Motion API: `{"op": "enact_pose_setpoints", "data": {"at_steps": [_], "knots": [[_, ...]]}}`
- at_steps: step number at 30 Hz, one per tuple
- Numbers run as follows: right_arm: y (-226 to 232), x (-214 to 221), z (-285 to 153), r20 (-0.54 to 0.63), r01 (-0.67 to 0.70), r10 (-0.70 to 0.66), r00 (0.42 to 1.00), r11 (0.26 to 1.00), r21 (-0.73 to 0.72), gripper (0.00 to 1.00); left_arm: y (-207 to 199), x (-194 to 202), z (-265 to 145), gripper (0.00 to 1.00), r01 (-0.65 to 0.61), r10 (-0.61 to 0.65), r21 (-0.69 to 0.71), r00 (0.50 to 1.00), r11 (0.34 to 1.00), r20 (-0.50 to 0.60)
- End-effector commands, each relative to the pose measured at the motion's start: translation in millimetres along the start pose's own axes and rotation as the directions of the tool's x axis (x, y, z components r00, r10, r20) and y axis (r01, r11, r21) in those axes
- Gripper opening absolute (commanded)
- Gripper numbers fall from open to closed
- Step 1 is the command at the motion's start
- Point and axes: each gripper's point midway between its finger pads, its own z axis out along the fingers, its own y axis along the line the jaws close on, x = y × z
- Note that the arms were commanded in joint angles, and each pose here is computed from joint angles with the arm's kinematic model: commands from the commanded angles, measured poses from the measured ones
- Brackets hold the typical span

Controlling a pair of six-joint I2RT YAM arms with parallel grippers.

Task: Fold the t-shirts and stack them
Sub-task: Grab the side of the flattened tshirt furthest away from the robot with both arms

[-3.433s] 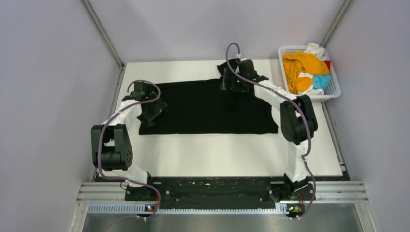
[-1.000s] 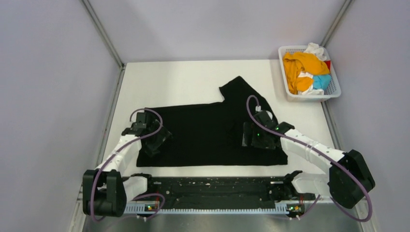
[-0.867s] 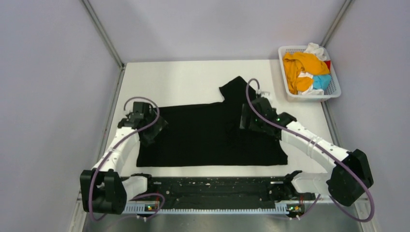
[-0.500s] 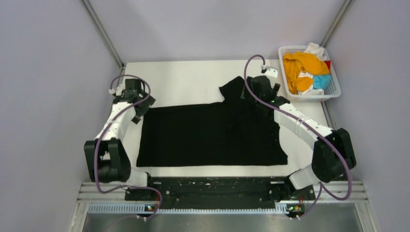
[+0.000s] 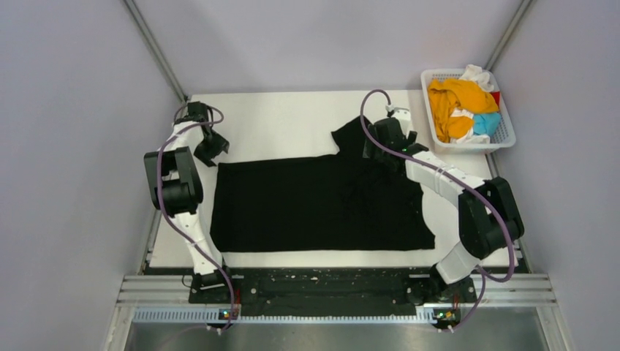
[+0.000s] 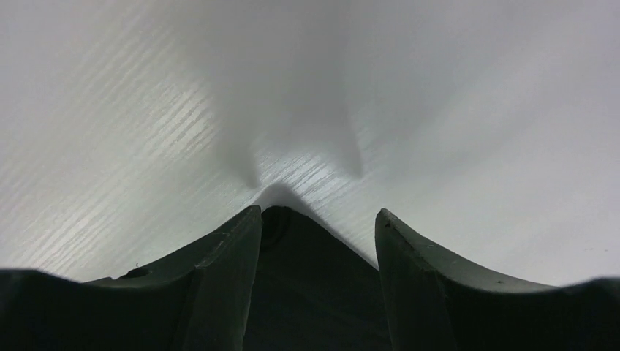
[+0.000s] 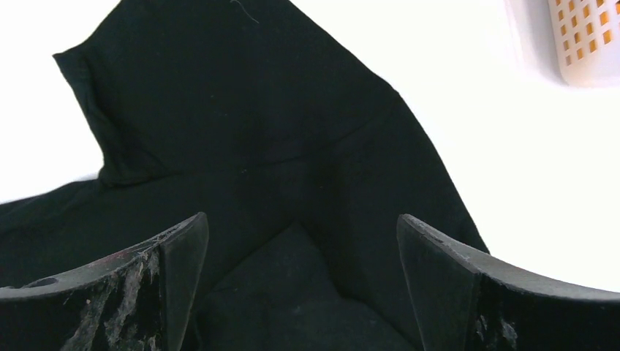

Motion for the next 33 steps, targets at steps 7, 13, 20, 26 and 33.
{"op": "enact_pose_setpoints", "data": {"at_steps": [7, 13, 20, 26, 33], "knots": [[-1.0, -18.8, 7.3, 0.021, 0.013, -0.014, 1.000, 1.000, 0.019, 0.98, 20.7, 26.0, 5.3, 0.61, -0.081, 0.077, -0.024, 0.990, 0.996, -0.117], [-4.5, -20.0, 10.6, 0.022, 0.035, -0.036, 0.999, 0.999, 0.039, 0.98, 27.7, 41.6, 17.4, 0.46, -0.129, 0.123, -0.022, 0.977, 0.991, -0.173], [11.5, -40.8, 29.4, 0.042, 0.061, -0.063, 0.997, 0.998, 0.031, 0.98, 27.7, 49.9, 15.5, 0.10, -0.175, 0.175, 0.016, 0.966, 0.984, -0.193], [42.7, -74.2, 64.4, 0.080, 0.088, -0.088, 0.993, 0.996, 0.010, 0.98, 31.6, 45.1, 8.0, 0.00, -0.216, 0.214, 0.011, 0.962, 0.976, -0.167], [78.3, -95.0, 129.4, 0.101, 0.093, -0.094, 0.990, 0.996, 0.016, 0.93, 22.8, 35.3, -10.3, 0.00, -0.202, 0.206, 0.046, 0.970, 0.978, -0.128]]}}
